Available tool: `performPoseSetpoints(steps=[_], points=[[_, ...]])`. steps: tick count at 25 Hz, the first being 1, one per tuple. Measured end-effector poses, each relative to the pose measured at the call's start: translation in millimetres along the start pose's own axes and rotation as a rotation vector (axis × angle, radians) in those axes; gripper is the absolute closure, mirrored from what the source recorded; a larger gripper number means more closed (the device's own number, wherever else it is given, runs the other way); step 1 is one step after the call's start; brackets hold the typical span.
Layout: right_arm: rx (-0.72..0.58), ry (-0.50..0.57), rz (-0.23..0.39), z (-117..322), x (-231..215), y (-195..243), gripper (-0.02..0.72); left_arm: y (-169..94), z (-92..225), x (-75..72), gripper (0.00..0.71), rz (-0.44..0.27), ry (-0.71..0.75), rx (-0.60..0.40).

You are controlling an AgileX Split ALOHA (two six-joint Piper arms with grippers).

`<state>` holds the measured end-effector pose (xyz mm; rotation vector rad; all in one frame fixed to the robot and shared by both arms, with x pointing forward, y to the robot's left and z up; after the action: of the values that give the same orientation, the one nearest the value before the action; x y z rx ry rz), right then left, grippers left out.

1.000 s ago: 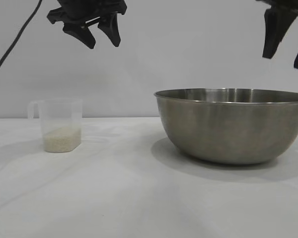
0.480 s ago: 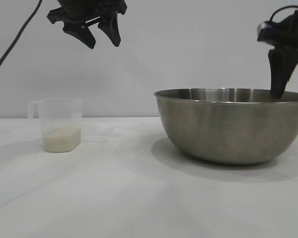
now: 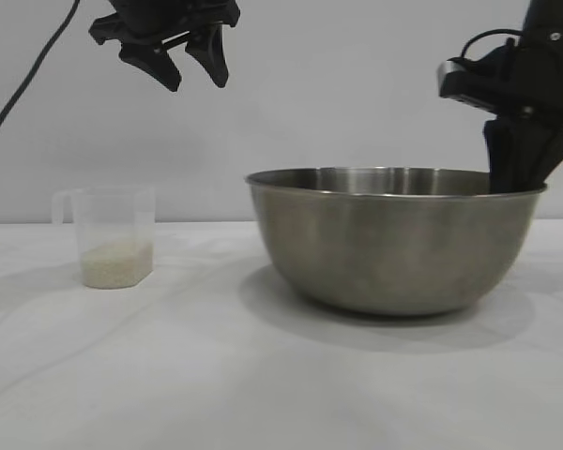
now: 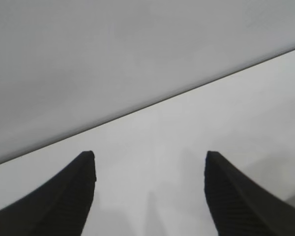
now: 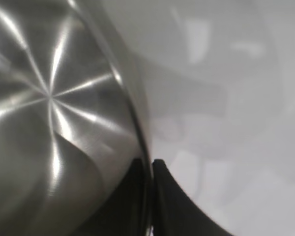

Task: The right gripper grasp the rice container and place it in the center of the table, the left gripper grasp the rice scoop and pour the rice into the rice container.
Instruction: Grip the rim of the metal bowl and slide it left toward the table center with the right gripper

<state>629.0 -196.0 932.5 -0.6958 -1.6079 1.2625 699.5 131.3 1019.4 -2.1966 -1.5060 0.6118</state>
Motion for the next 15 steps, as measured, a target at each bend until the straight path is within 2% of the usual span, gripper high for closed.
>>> performPoseSetpoints(steps=[1, 2, 3, 7, 9, 10, 13, 14, 15], points=[[-0.001, -0.004, 0.000, -1, 2, 1, 0.703, 0, 0, 0.0, 0.258, 0.000, 0.000, 0.000], [-0.002, -0.006, 0.000, -1, 3, 1, 0.644, 0, 0, 0.0, 0.258, 0.000, 0.000, 0.000], [-0.002, -0.006, 0.000, -1, 3, 1, 0.644, 0, 0, 0.0, 0.258, 0.000, 0.000, 0.000], [-0.008, -0.008, 0.004, -1, 4, 0, 0.343, 0, 0, 0.0, 0.258, 0.000, 0.000, 0.000], [-0.031, -0.017, 0.012, -1, 7, -10, 0.219, 0, 0, 0.0, 0.258, 0.000, 0.000, 0.000], [-0.048, -0.020, 0.016, 0, 9, -17, 0.185, 0, 0, 0.0, 0.258, 0.000, 0.000, 0.000], [-0.147, -0.047, 0.046, 5, 22, -50, 0.190, 0, 0, 0.0, 0.258, 0.000, 0.000, 0.000], [-0.197, -0.056, 0.062, 9, 28, -65, 0.257, 0, 0, 0.0, 0.258, 0.000, 0.000, 0.000], [-0.251, -0.066, 0.078, 15, 34, -79, 0.290, 0, 0, 0.0, 0.258, 0.000, 0.000, 0.000]])
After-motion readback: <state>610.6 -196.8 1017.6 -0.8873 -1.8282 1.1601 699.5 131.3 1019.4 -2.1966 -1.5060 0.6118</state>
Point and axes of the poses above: a point on each arm's last joint axis where the gripper is mounted, y pointing out along that axis toward the gripper, x along the wrist's bending axis when the last joint is at zero, z = x × y, the point moved 2 cm from there along y, pointing out along that axis toward the gripper, and after that the axes turned 6 degrees about -y, right-handed, at the moved point
